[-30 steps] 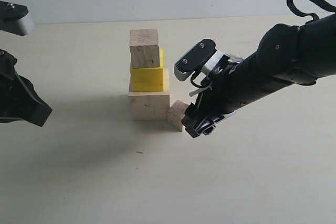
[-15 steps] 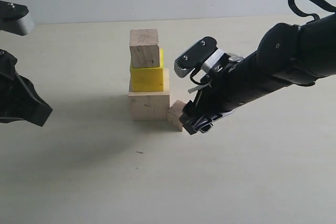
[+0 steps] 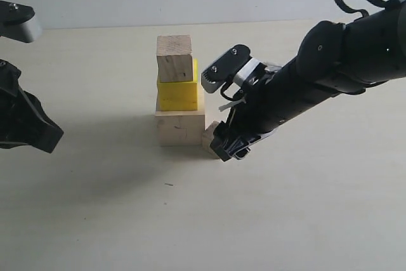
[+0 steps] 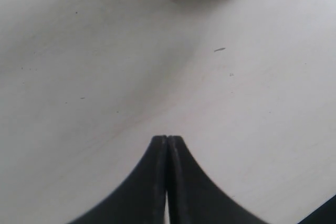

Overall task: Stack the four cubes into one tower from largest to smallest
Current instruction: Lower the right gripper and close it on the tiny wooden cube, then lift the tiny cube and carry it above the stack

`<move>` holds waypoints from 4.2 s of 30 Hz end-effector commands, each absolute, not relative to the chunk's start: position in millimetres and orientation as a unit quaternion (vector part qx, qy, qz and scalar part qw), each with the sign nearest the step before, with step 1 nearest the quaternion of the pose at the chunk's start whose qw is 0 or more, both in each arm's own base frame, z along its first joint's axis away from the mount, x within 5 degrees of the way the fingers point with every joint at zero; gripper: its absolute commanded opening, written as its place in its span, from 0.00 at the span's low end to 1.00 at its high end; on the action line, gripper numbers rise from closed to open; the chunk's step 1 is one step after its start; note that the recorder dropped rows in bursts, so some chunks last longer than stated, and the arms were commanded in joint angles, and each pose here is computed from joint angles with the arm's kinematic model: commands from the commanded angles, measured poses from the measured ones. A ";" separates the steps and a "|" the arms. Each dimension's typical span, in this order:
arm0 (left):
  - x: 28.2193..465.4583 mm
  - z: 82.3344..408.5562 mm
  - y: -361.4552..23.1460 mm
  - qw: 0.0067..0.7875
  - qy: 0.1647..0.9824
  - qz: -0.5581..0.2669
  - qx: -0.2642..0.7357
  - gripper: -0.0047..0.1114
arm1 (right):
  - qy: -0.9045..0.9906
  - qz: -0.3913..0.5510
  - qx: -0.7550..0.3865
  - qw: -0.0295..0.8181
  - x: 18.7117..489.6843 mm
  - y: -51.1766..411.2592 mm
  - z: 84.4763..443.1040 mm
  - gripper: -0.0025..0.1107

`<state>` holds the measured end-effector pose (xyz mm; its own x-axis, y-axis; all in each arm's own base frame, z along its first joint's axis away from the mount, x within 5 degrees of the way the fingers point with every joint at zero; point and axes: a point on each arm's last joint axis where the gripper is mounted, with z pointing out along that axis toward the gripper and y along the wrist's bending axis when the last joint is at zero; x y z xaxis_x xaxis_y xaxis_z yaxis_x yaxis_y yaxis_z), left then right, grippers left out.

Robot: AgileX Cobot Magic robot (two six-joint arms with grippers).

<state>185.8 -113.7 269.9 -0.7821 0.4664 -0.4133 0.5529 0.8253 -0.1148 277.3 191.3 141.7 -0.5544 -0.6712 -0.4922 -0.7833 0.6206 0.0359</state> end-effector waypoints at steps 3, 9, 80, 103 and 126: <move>186.3 269.8 -114.1 0.193 0.935 -0.118 0.273 0.04 | 0.874 0.120 -0.415 0.224 281.3 191.1 136.6 0.67; 186.6 269.9 -114.3 0.195 0.935 -0.118 0.272 0.04 | 0.874 0.112 -0.410 0.236 284.5 190.9 134.6 0.67; 185.2 270.0 -115.6 0.190 0.936 -0.129 0.269 0.04 | 0.928 0.148 -0.231 0.250 287.0 188.4 332.5 0.02; 183.2 270.6 -118.7 0.184 0.934 -0.149 0.267 0.04 | 0.938 0.142 -0.151 0.277 243.7 246.9 347.1 0.02; 184.5 271.1 -118.9 0.191 0.933 -0.148 0.268 0.04 | 0.918 0.189 -0.117 0.328 251.0 253.7 355.5 0.02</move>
